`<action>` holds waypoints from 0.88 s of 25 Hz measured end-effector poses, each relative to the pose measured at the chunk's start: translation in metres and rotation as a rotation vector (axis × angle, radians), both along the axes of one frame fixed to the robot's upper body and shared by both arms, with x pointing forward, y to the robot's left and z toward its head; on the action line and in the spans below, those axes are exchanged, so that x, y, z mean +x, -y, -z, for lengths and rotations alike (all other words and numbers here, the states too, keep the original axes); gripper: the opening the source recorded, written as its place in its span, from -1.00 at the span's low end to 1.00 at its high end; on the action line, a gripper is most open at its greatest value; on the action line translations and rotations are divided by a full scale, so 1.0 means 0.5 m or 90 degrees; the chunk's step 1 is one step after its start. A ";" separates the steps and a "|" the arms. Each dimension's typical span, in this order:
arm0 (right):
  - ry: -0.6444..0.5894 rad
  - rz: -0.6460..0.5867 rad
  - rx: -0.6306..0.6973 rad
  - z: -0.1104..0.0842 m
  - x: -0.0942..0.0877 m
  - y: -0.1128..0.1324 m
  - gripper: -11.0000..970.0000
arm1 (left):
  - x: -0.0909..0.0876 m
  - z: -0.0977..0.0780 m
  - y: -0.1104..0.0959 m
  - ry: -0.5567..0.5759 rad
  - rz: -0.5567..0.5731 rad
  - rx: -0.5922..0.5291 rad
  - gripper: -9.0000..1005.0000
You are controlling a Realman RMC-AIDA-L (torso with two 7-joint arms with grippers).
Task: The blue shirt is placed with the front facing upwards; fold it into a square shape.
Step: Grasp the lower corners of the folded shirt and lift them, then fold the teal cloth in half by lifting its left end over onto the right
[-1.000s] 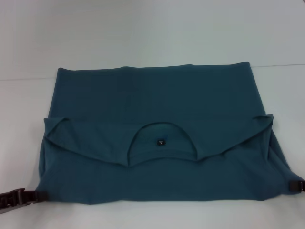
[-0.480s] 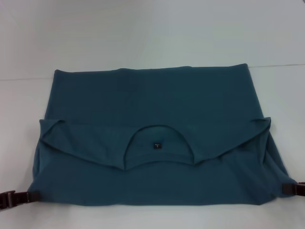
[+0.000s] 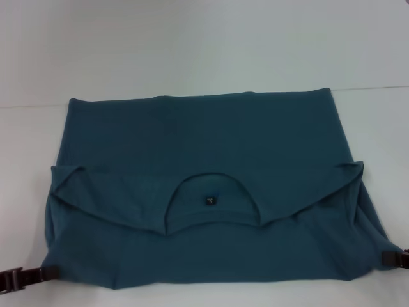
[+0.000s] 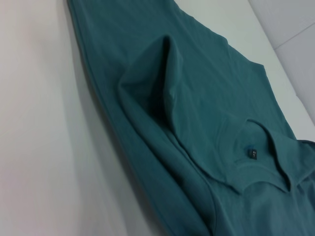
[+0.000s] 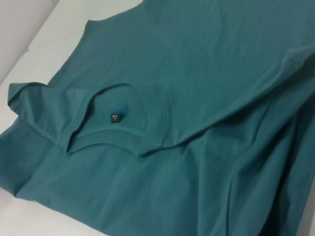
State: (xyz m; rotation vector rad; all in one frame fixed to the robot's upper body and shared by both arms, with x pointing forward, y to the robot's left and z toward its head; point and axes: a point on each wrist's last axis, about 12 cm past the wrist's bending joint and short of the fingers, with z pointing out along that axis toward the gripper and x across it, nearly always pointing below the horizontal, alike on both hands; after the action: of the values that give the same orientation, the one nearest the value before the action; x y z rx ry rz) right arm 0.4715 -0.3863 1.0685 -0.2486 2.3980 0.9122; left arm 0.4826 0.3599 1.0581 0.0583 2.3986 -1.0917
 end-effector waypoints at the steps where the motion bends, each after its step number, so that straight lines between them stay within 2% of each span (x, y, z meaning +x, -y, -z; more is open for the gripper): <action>1: 0.002 0.000 0.001 0.000 0.000 0.000 -0.87 | -0.002 0.002 0.000 0.003 0.000 -0.002 -0.83; 12: 0.032 0.002 0.017 0.001 -0.021 0.005 -0.86 | -0.028 0.016 -0.004 0.024 0.005 -0.021 -0.83; 22: 0.115 -0.015 0.051 -0.020 -0.019 0.001 -0.87 | -0.033 0.008 -0.012 0.063 0.001 -0.036 -0.83</action>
State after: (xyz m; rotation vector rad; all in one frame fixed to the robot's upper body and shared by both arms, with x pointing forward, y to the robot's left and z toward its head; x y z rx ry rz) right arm 0.4620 -0.3867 1.0787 -0.3147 2.1917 0.9521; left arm 0.4663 0.3661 1.0541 0.0931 2.2788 -1.1295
